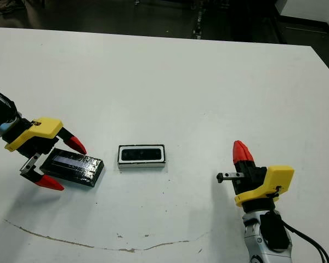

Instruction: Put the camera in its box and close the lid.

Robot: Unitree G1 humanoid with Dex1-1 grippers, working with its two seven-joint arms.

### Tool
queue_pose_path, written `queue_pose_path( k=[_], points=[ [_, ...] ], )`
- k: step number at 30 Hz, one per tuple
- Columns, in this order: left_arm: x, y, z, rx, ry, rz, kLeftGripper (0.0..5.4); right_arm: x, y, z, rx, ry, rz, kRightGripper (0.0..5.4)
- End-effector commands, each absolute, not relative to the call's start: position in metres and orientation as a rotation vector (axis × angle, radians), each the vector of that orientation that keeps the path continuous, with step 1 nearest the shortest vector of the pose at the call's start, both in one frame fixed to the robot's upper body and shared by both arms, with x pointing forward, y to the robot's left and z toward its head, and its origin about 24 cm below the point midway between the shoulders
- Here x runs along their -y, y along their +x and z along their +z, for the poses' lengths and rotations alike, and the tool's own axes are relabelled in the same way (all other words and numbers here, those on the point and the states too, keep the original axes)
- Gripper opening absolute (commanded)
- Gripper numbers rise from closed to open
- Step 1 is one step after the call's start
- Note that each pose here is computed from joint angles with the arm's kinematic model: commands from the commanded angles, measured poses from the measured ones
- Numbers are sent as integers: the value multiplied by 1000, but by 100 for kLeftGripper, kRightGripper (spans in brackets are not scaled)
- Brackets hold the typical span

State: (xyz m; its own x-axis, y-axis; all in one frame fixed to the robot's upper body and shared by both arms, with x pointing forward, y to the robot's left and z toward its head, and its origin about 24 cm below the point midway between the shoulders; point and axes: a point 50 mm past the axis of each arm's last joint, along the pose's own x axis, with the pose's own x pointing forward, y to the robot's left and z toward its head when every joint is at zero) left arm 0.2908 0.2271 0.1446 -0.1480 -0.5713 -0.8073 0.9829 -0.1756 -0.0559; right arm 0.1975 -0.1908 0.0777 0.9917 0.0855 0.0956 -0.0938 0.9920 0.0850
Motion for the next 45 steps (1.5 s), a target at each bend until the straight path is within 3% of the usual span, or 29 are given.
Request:
queue_pose_path(
  k=[1,9,17,31,36,45],
  points=[
    [-229,289,139,-775,756,-1620,540,196,196,76,82,88,87,3],
    [-231,289,138,-684,829,-1596,540,195,195,76,74,78,76,3],
    [-232,287,135,-756,821,-1472,519,195,196,75,71,81,77,0],
    [-233,286,134,-829,759,-1463,319,196,196,75,73,87,81,0],
    [-233,286,135,-812,770,-1478,315,195,196,75,65,92,81,0],
    [-237,289,140,-782,635,-1434,315,195,196,75,67,89,85,0]
  ],
)
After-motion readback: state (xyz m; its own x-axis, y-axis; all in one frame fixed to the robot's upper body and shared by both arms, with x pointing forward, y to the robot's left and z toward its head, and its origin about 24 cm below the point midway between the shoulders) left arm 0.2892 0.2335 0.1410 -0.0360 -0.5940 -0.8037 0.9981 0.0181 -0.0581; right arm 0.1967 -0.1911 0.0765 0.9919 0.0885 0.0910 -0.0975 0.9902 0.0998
